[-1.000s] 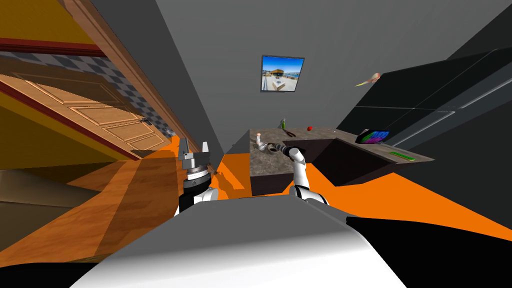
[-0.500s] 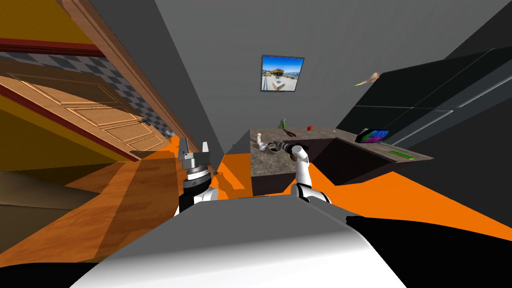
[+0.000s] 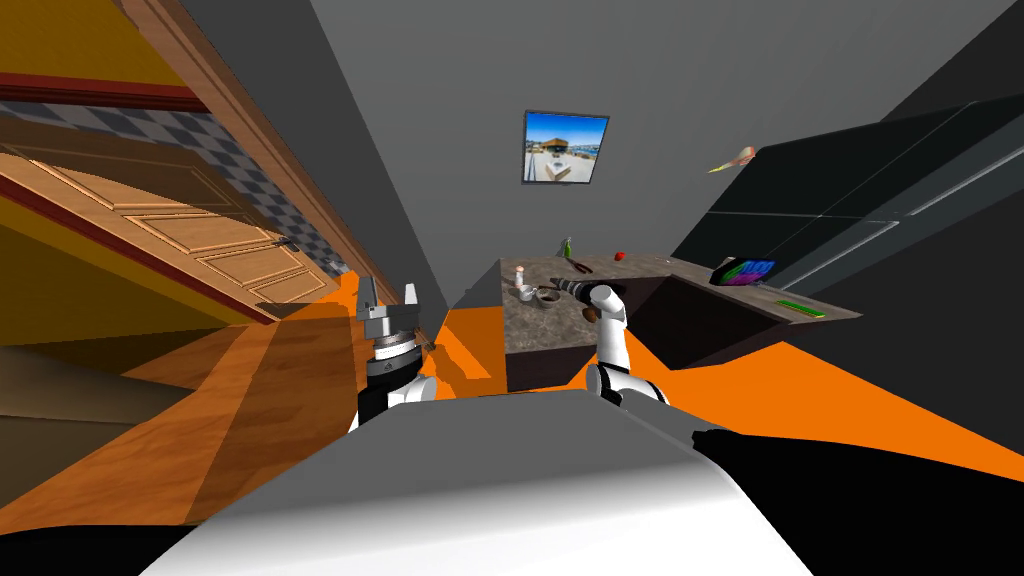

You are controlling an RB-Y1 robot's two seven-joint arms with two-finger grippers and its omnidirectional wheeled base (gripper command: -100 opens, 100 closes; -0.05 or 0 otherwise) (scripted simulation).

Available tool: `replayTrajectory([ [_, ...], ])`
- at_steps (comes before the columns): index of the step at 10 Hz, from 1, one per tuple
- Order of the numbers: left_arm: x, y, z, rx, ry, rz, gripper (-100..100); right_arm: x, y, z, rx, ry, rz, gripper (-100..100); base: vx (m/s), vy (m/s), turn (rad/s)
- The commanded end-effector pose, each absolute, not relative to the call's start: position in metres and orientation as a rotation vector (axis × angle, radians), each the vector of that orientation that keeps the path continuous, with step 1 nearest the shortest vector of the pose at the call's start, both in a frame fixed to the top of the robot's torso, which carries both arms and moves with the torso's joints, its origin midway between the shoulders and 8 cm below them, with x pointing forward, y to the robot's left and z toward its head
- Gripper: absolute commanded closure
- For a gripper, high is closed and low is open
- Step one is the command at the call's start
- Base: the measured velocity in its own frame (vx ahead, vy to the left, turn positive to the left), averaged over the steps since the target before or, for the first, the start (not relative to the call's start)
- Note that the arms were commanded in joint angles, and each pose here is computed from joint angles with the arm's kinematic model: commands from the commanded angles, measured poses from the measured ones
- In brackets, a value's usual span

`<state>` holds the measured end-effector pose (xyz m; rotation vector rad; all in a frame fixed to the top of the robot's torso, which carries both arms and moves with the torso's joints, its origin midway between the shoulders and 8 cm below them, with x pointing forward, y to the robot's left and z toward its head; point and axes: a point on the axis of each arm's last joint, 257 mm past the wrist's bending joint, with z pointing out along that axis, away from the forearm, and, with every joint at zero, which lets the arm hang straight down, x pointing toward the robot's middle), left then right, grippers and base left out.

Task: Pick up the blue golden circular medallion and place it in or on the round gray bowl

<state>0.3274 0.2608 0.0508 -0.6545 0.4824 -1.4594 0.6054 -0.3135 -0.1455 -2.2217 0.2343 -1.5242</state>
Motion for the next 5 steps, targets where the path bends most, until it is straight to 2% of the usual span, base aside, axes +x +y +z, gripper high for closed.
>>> replayTrajectory([
  [1, 0.3274, 0.2608, 0.0508, -0.654, 0.482, -1.459, 0, 0.6054, -0.3135, -0.1455, -2.222, 0.234, -1.524, 0, 0.000, 0.000, 0.000],
  [5, 0.3274, 0.2608, 0.0508, -0.654, 0.482, -1.459, 0, 0.6054, -0.3135, -0.1456, -2.222, 0.234, -1.524, 0, 0.000, 0.000, 0.000],
])
